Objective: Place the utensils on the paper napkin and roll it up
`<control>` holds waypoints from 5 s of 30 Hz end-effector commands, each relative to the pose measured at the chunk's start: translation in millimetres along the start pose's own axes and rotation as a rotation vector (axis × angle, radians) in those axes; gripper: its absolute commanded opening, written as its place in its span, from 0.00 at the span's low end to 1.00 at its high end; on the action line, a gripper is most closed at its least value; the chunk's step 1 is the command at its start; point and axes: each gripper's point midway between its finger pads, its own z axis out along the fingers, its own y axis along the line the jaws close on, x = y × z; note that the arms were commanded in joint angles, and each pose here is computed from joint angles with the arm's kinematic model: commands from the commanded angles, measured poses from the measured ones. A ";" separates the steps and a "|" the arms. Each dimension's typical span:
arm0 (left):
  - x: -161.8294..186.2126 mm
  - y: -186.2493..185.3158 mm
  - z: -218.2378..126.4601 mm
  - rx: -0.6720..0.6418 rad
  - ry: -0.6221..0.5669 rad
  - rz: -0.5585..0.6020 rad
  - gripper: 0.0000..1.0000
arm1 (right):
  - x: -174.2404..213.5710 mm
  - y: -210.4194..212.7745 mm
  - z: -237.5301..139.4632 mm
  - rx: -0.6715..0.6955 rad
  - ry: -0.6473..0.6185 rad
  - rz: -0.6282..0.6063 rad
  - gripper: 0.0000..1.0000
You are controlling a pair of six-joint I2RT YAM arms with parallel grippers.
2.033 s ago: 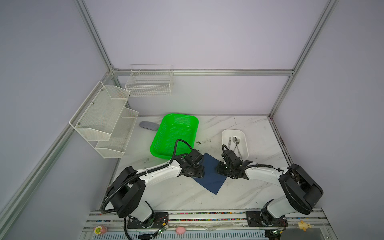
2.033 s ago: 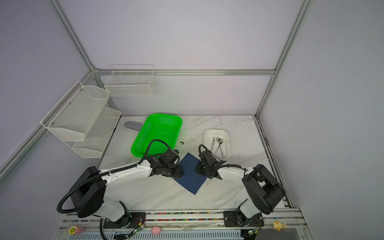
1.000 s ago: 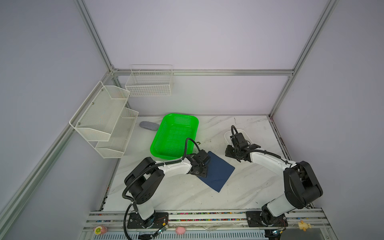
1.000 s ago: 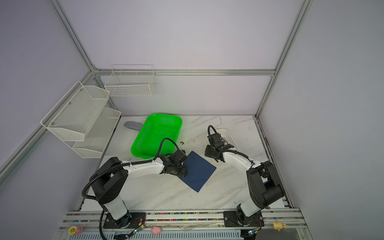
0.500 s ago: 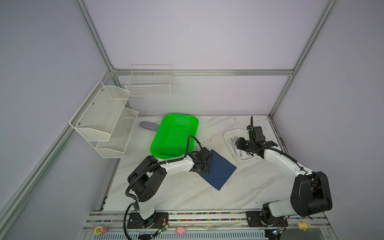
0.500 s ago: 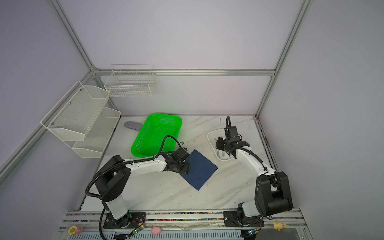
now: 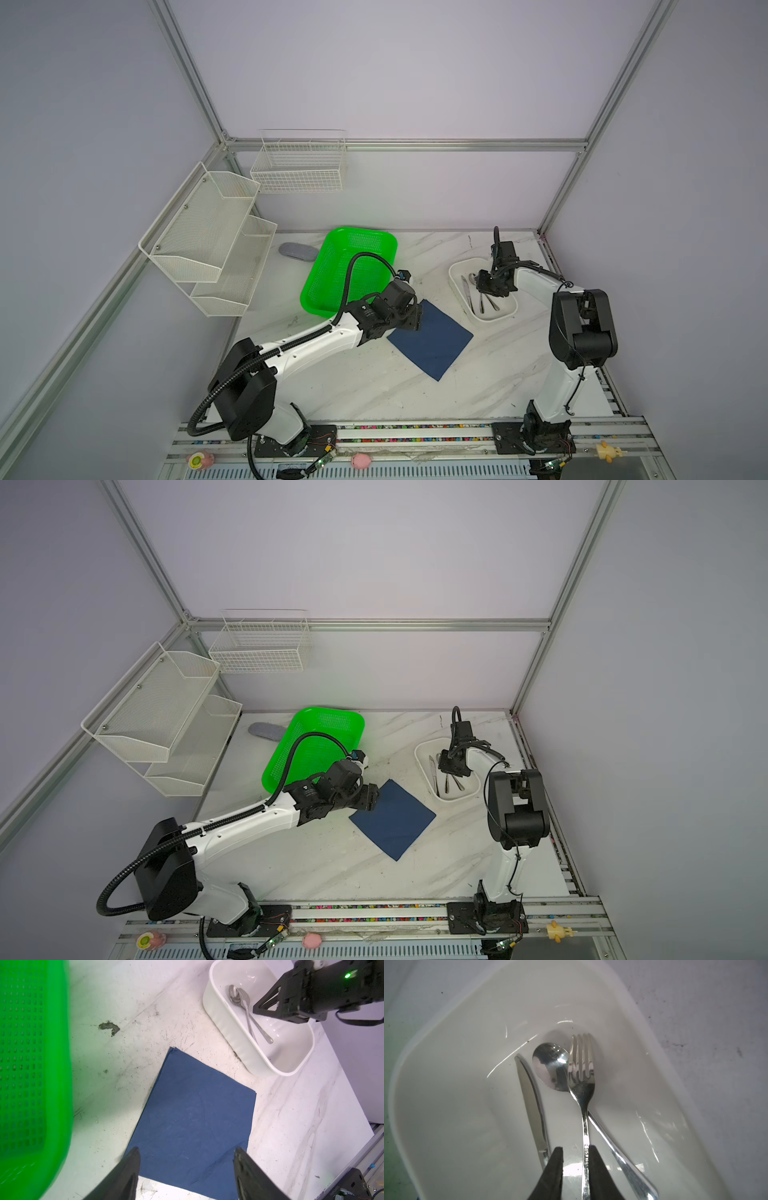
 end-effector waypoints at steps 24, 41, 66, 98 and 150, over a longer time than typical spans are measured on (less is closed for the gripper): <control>14.7 21.8 -3.7 -0.053 0.008 -0.048 0.71 | -7.5 -6.4 41.8 -0.103 0.025 0.066 0.20; 12.1 23.7 -15.2 -0.047 -0.016 -0.065 0.71 | -13.6 -8.2 22.8 -0.027 -0.018 -0.007 0.05; 16.6 35.1 -19.2 -0.092 -0.019 -0.091 0.71 | 20.6 73.8 24.0 -0.009 0.031 -0.310 0.22; 13.8 30.0 -16.3 -0.083 0.000 -0.081 0.71 | 45.7 45.2 29.9 -0.003 0.187 -0.259 0.23; 11.9 37.3 -44.1 -0.090 -0.019 -0.042 0.75 | 9.0 51.1 -66.9 0.053 0.011 -0.225 0.07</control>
